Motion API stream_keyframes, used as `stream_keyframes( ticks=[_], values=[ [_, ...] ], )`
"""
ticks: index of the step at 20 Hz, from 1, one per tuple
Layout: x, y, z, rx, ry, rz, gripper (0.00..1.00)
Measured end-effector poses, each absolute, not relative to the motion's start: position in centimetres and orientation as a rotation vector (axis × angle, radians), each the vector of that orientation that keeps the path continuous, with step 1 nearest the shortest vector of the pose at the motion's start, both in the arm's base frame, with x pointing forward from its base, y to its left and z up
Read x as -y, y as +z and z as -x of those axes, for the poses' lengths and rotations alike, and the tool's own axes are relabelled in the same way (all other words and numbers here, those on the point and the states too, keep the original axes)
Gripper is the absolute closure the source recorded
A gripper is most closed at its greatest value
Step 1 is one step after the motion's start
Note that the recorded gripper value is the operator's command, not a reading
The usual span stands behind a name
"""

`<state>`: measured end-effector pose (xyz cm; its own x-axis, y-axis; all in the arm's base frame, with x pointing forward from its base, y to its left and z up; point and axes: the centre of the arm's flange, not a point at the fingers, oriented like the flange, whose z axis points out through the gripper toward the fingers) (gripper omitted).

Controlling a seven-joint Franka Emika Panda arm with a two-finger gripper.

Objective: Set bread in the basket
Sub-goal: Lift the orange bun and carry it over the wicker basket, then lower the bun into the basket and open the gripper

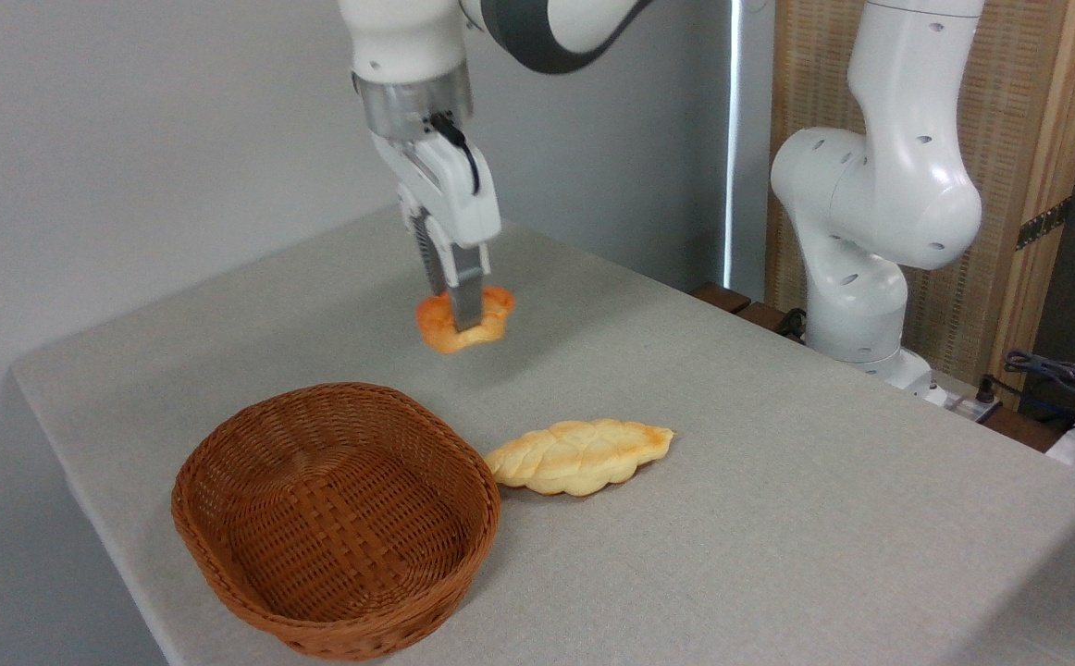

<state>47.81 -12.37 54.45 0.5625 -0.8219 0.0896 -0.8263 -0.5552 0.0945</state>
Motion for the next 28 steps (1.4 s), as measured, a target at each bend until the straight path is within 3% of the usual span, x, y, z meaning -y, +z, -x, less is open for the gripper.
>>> stream_keyframes(
  ticks=[4, 9, 11, 17, 21, 28],
  values=[
    [12.6, 56.8, -52.8, 1.367, 0.139, -2.697, 0.57],
    [13.5, 55.1, -58.5, 1.349, 0.224, -2.715, 0.47],
    [13.8, 54.4, -60.1, 1.345, 0.316, -2.727, 0.34],
    [15.3, 51.7, -60.9, 1.421, 0.275, -2.704, 0.01],
    [15.5, 50.2, -61.3, 1.477, 0.230, -2.710, 0.00],
    [15.8, 50.0, -61.3, 1.487, 0.225, -2.706, 0.00]
  ],
)
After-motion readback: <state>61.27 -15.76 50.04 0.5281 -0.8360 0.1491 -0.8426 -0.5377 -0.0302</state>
